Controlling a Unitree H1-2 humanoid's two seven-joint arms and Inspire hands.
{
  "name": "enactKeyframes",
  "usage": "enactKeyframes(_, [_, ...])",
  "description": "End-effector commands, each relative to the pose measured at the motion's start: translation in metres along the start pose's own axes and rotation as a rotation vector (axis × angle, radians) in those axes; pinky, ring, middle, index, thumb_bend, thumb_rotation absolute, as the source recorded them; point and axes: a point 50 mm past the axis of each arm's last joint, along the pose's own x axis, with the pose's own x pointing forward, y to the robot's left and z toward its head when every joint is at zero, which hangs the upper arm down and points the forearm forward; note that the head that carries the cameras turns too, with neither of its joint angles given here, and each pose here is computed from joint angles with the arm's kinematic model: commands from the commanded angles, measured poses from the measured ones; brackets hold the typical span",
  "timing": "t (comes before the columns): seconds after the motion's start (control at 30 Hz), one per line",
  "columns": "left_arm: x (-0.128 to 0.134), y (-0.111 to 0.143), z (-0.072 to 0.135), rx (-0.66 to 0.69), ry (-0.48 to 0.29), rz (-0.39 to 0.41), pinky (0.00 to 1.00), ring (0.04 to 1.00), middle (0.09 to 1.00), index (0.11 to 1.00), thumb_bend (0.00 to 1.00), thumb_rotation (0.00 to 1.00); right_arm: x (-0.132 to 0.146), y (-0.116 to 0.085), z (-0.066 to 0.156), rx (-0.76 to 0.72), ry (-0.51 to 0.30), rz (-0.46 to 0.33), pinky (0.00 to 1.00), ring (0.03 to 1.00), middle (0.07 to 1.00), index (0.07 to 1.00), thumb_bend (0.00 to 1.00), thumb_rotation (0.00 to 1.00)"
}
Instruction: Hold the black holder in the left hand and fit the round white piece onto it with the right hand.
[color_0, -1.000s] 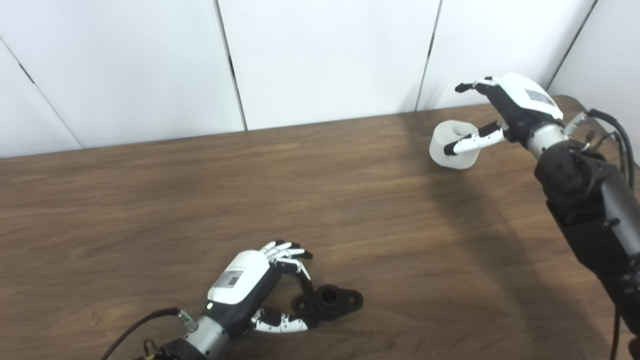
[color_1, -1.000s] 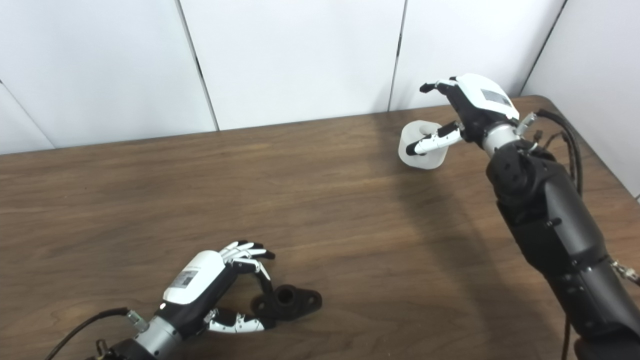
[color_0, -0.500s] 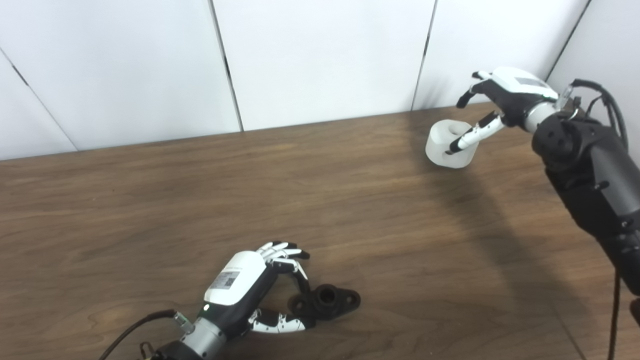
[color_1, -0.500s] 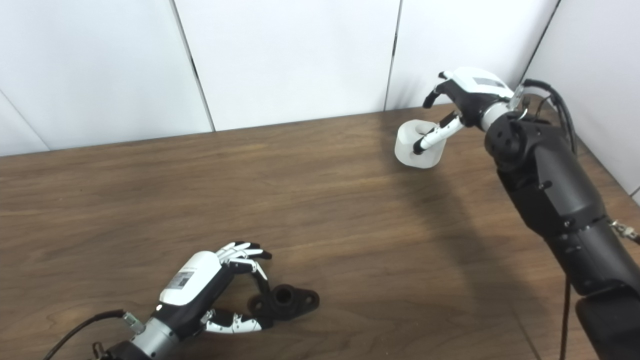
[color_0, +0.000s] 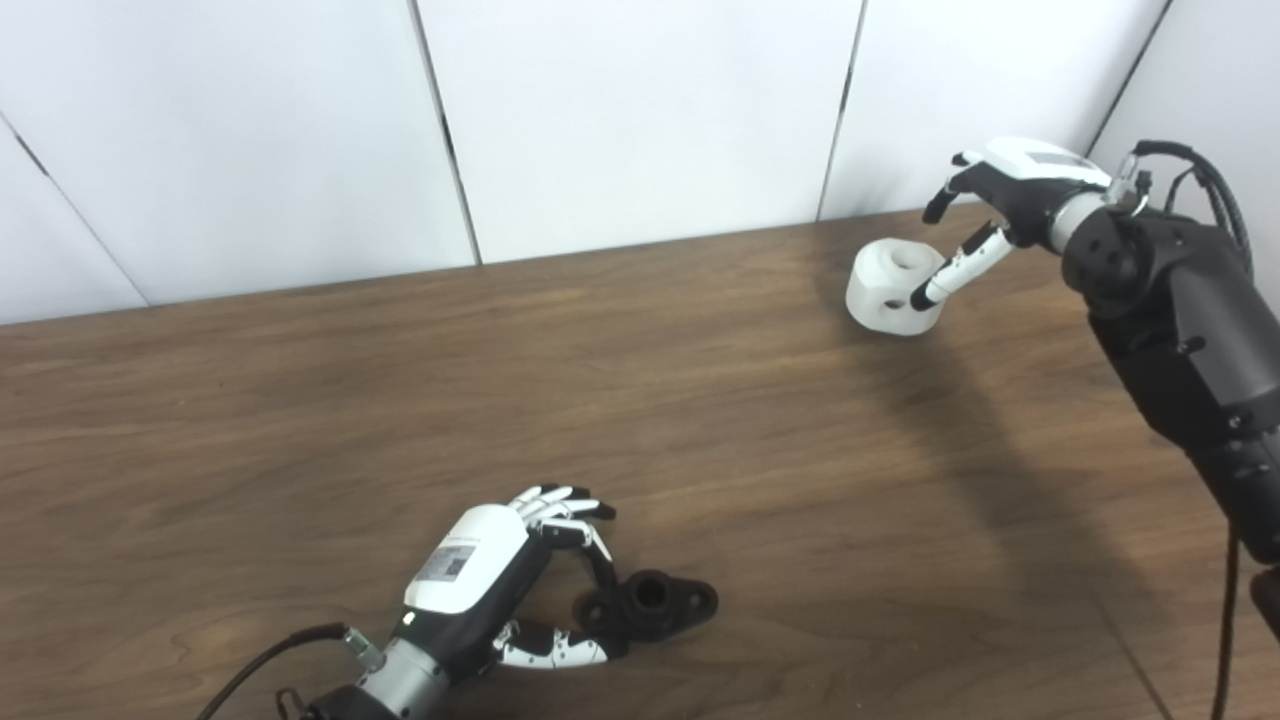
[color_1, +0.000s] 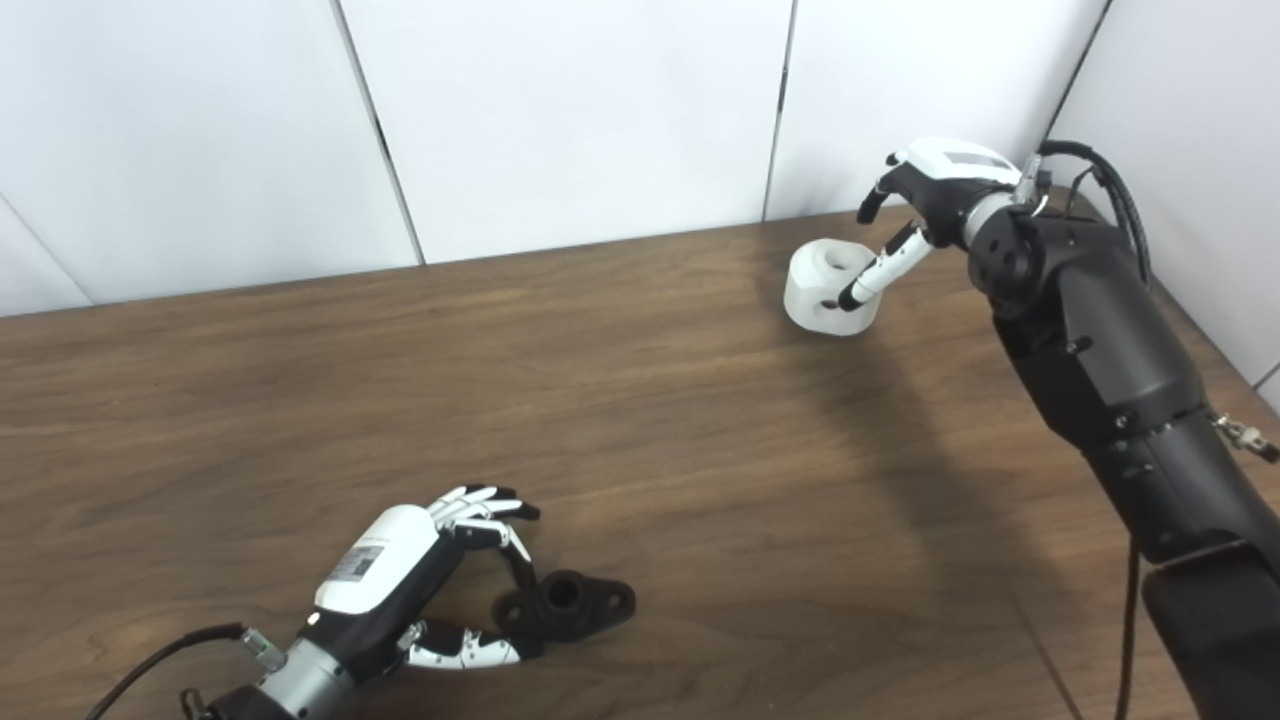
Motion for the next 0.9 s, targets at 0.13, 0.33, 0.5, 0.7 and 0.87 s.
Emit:
enactKeyframes(0.13, [-0.008,-0.012,-0.005,-0.020,0.039,-0.087,0.93,0.914,0.833,0.491,0.51,0.06,-0.003,-0.033,0.003,-0.023,-0.011,-0.080,1.00,1.000,0.992,0.750,1.00,0.38])
enactKeyframes(0.33, [-0.008,-0.011,-0.004,-0.018,0.039,-0.085,0.93,0.912,0.831,0.490,0.51,0.06,0.000,-0.028,0.005,-0.016,-0.028,-0.081,1.00,1.000,0.987,0.755,1.00,0.34])
enactKeyframes(0.5, [-0.008,-0.012,-0.003,-0.015,0.037,-0.087,0.93,0.912,0.831,0.490,0.51,0.06,0.004,-0.024,0.005,-0.019,-0.033,-0.081,1.00,1.000,0.989,0.772,1.00,0.33])
enactKeyframes(0.7, [-0.008,-0.013,-0.003,-0.019,0.037,-0.086,0.92,0.910,0.830,0.490,0.51,0.06,0.010,-0.020,0.005,-0.029,-0.031,-0.077,1.00,1.000,0.992,0.784,1.00,0.35])
enactKeyframes(0.87, [-0.008,-0.013,-0.003,-0.015,0.035,-0.087,0.92,0.910,0.831,0.490,0.51,0.06,0.013,-0.015,0.003,-0.019,-0.034,-0.077,1.00,1.000,0.987,0.783,1.00,0.35])
